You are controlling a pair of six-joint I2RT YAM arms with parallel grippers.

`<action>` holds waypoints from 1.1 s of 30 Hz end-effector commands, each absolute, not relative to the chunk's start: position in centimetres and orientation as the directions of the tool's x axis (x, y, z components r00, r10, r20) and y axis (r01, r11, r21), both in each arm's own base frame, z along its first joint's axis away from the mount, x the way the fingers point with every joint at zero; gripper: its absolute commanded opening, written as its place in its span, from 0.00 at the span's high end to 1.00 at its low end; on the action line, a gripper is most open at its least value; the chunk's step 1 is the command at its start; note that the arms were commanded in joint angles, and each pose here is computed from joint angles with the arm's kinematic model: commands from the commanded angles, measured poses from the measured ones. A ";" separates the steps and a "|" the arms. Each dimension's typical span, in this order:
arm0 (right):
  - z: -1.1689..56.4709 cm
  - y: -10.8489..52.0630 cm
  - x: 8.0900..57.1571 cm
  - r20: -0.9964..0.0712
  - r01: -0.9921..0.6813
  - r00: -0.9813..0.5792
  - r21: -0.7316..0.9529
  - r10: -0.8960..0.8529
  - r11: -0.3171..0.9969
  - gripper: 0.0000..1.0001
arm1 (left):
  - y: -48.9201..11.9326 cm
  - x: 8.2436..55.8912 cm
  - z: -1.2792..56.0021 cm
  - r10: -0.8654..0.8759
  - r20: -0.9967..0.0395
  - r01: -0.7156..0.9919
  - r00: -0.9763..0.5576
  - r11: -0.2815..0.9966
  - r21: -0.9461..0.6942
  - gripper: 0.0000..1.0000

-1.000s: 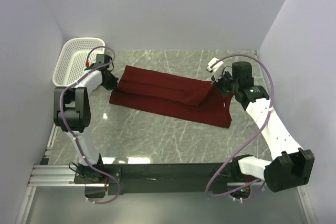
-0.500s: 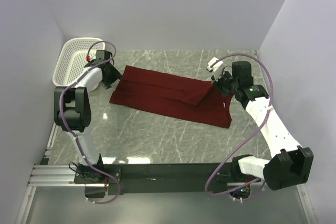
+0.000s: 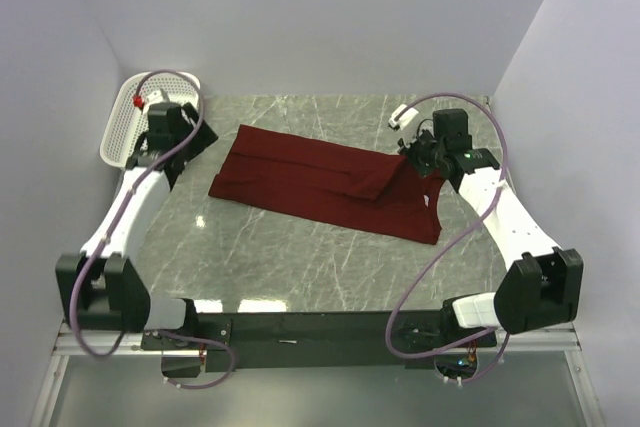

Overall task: Fold and stack the t-shirts
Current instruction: Fold the tshirt

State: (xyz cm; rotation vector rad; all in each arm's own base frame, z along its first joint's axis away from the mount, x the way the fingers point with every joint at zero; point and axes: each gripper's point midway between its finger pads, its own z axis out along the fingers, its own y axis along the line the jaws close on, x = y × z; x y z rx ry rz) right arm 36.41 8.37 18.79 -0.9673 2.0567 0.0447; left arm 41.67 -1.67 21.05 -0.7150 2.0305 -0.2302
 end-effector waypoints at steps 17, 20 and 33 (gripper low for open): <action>19.4 7.2 41.9 -0.717 -0.563 -0.387 -0.314 -0.580 0.765 1.00 | -1.2 30.0 21.2 -0.537 -0.774 -0.327 -0.336 0.837 -0.439 0.17; 19.3 7.2 42.2 -0.715 -0.560 -0.392 -0.314 -0.579 0.766 1.00 | -1.2 29.2 21.3 -0.540 -0.772 -0.325 -0.335 0.835 -0.443 0.17; 18.0 6.7 43.5 -0.694 -0.545 -0.428 -0.312 -0.578 0.778 1.00 | -1.2 27.0 21.0 -0.561 -0.761 -0.329 -0.325 0.822 -0.465 0.16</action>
